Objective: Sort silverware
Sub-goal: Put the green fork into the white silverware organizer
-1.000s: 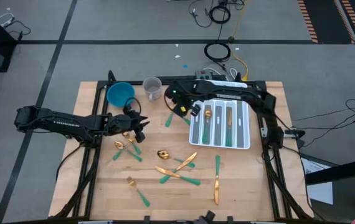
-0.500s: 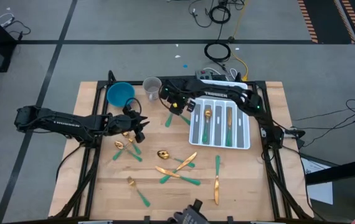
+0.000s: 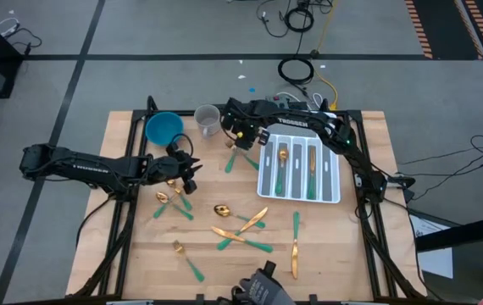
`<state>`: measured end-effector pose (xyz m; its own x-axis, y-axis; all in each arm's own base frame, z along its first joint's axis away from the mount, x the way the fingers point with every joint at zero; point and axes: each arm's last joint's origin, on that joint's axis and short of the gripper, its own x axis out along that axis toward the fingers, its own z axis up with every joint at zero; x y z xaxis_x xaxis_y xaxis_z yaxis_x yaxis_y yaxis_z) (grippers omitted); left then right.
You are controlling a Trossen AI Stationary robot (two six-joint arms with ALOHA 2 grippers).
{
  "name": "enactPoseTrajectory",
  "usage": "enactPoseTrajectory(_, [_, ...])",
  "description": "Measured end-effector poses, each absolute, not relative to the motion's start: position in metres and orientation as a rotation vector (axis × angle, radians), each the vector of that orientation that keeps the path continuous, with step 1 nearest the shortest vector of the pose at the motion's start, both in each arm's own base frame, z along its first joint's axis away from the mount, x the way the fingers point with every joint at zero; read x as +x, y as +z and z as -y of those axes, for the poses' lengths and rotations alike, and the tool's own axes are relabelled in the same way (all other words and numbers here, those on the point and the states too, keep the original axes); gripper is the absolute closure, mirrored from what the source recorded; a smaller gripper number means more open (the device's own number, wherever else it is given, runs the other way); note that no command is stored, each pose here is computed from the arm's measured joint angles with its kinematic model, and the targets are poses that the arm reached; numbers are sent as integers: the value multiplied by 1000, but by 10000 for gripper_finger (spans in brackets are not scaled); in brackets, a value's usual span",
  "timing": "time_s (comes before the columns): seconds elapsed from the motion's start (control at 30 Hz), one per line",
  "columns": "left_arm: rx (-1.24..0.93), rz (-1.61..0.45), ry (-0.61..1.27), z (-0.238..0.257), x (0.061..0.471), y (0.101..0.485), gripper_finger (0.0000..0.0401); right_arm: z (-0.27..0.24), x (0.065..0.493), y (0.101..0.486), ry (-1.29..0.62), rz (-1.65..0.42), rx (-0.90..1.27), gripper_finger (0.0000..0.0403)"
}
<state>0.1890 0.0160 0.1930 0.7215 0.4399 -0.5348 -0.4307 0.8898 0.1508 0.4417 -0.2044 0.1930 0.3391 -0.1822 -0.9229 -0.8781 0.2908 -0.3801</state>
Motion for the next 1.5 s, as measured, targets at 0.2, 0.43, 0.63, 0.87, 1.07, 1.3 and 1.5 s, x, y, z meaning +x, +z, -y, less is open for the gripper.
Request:
enactPoseTrajectory(0.2, [20,-594,491,-16,189,193,287,204,443,190,667,-1141,-1246,275])
enactPoseTrajectory(0.43, [20,-594,491,-16,189,193,287,207,446,166,707,-1177,-1221,275])
enactPoseTrajectory(0.63, [22,-597,492,-16,189,193,287,210,451,157,675,-1175,-1225,278])
enactPoseTrajectory(0.87, [27,-598,493,-16,189,193,287,211,451,158,630,-1240,-1250,383])
enactPoseTrajectory(1.07, [28,-597,493,-16,189,193,287,211,451,158,606,-1237,-1229,400])
enactPoseTrajectory(1.3, [27,-598,494,-17,189,193,287,205,454,164,573,-1290,-1283,402])
enactPoseTrajectory(1.5, [26,-599,494,-17,189,193,287,192,453,192,546,-1291,-1362,403])
